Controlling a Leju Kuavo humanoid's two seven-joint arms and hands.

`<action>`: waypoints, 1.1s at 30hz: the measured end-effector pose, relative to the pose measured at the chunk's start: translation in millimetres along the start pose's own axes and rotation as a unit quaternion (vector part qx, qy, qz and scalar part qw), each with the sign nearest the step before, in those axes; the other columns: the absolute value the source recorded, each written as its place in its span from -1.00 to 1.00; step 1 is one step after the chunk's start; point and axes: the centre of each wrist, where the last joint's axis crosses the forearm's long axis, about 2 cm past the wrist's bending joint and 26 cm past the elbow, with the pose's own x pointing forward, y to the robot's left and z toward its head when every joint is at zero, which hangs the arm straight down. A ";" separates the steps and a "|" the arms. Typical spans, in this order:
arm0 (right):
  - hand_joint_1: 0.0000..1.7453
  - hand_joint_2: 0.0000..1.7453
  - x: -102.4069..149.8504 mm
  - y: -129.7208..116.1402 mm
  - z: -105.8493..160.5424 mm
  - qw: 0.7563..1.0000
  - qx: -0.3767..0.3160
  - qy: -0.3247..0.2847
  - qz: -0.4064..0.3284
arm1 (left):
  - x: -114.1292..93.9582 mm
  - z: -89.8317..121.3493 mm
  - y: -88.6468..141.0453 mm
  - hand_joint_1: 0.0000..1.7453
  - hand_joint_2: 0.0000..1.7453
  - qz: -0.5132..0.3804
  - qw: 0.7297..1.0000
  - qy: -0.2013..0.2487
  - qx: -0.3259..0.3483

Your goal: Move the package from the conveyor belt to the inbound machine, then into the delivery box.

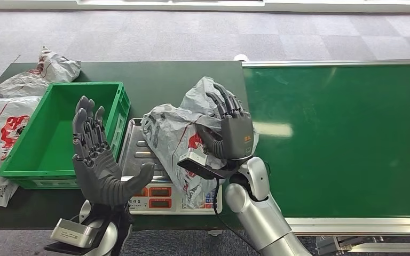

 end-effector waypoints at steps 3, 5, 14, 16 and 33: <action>-1.00 -1.00 -3.0 -0.4 1.1 1.000 0.004 0.011 -0.010 | -1.2 -0.1 -0.5 -1.00 1.00 -0.001 1.000 0.001 -0.003; -1.00 -1.00 -4.7 -0.9 1.5 1.000 0.006 0.017 -0.018 | -1.8 0.2 -0.7 -1.00 1.00 -0.003 1.000 0.002 -0.005; -1.00 -1.00 -9.5 -2.5 2.5 0.999 0.011 0.027 -0.038 | -3.3 0.5 -1.3 -1.00 1.00 -0.003 1.000 0.003 -0.012; -1.00 -1.00 -11.2 -2.9 3.8 0.998 0.013 0.030 -0.059 | -3.8 0.1 -1.4 -1.00 1.00 -0.002 1.000 0.003 -0.014; -1.00 -1.00 -14.2 -28.7 1.3 0.911 0.012 0.012 -0.413 | -5.6 -3.1 -1.7 -1.00 1.00 -0.015 1.000 -0.002 -0.016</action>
